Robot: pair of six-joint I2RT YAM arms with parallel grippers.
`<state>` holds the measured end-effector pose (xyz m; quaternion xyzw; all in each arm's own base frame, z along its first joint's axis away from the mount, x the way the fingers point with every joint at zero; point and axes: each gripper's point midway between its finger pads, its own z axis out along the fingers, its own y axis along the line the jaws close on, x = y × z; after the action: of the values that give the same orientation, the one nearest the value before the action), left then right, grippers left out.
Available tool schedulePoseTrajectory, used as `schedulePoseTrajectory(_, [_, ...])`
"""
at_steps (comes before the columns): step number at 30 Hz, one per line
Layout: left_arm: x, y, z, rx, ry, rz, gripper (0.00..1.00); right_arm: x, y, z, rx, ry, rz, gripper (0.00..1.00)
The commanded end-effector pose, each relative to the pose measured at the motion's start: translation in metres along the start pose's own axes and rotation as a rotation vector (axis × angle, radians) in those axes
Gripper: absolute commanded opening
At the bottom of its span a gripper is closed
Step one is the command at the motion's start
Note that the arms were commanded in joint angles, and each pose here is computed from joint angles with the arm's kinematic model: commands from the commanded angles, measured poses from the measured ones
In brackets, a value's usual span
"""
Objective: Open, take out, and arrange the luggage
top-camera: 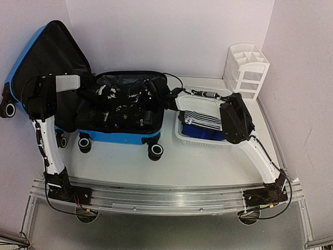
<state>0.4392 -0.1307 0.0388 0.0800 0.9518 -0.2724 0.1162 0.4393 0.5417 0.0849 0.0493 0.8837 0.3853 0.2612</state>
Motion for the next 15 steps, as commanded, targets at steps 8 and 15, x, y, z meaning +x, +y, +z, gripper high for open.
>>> schedulePoseTrajectory(8, [-0.033,-0.051,-0.055,-0.029,-0.133,0.195,0.02,-0.032,0.052,-0.025,-0.119,-0.063,-0.013,0.00])
schedulePoseTrajectory(15, [-0.056,-0.081,-0.096,-0.007,-0.214,0.238,0.02,-0.061,0.083,-0.048,-0.186,-0.123,-0.035,0.00])
